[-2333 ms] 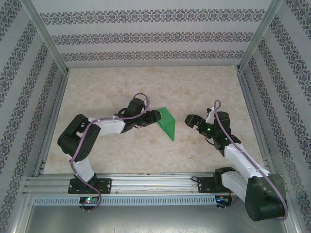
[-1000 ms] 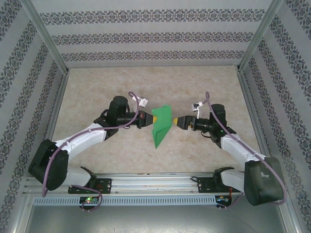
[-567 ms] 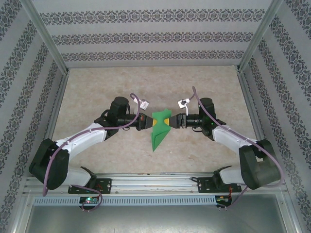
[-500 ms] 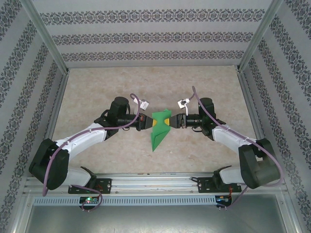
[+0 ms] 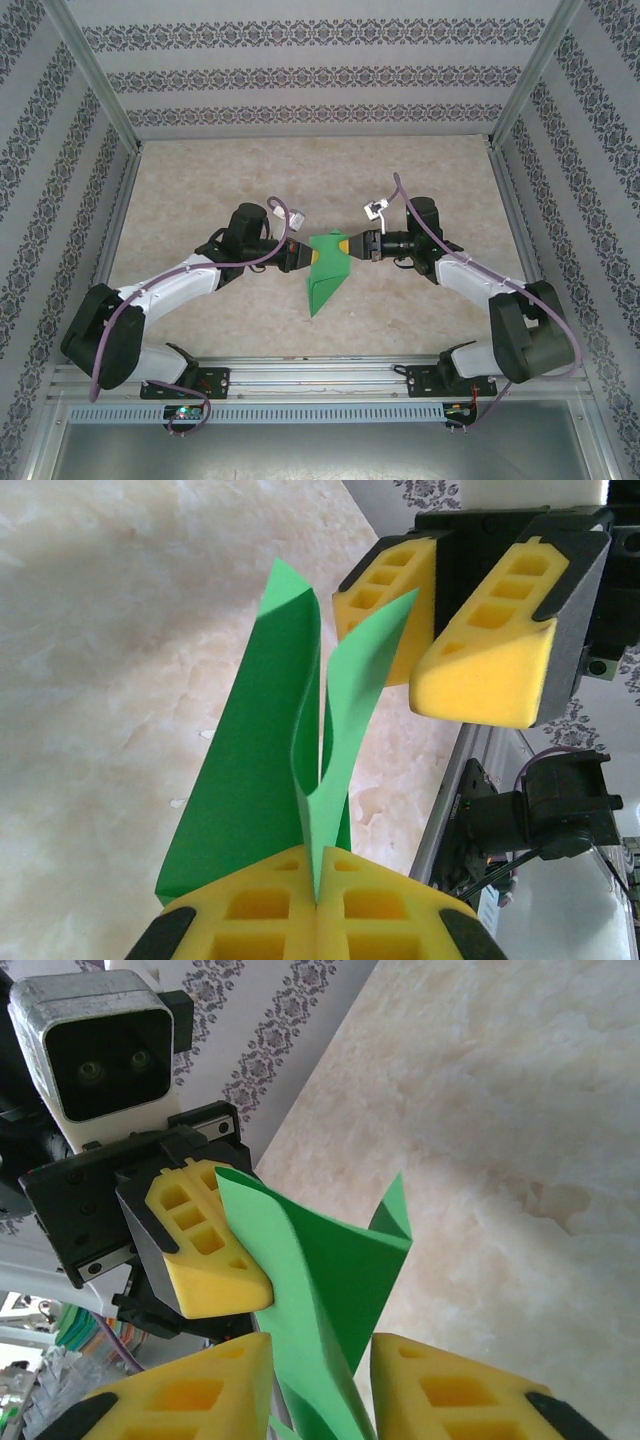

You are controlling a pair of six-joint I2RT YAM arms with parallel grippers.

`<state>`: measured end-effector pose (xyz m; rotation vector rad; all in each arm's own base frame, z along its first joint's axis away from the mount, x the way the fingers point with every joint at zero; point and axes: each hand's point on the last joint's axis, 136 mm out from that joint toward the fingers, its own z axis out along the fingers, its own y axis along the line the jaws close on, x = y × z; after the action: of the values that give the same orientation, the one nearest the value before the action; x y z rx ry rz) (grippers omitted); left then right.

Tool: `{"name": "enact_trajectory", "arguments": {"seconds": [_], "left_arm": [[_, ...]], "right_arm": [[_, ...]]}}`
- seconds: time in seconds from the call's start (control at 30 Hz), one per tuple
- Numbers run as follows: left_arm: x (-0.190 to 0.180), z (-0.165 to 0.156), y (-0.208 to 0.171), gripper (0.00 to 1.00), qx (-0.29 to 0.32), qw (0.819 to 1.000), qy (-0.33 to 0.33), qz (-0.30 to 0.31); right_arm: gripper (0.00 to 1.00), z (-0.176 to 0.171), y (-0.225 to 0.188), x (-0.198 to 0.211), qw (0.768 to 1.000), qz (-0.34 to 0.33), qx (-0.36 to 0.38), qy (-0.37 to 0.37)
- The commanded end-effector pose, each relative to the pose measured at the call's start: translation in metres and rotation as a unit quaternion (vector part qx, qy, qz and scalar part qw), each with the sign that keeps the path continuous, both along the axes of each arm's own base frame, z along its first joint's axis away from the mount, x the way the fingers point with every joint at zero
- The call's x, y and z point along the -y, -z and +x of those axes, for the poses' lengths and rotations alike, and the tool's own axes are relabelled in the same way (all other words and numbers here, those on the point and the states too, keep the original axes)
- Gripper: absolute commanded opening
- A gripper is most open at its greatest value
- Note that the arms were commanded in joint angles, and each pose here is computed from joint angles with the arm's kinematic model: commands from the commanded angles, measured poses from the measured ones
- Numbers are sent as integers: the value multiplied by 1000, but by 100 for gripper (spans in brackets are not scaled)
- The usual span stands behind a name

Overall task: Fold a paper plane with a square sheet of paper (fold left side to right side)
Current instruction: Fold the wing for the fifth time at the center of the table.

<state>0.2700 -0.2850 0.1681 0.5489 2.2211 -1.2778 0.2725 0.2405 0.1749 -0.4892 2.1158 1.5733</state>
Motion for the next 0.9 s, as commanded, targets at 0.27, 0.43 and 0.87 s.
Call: {"name": "enact_trajectory", "arguments": {"seconds": [0.27,0.43,0.87], "left_arm": [[-34,12,39,50,-1,993,-75,92],[-65,18,43,53,12,978,-133,161],[-19,-42,31,50,121,949,-25,291]], "right_arm": [[0,24,40,4,995,-61,-60,43],[0,36,74,12,983,-108,-121,84],[0,38,91,30,943,-139,-257,158]]}}
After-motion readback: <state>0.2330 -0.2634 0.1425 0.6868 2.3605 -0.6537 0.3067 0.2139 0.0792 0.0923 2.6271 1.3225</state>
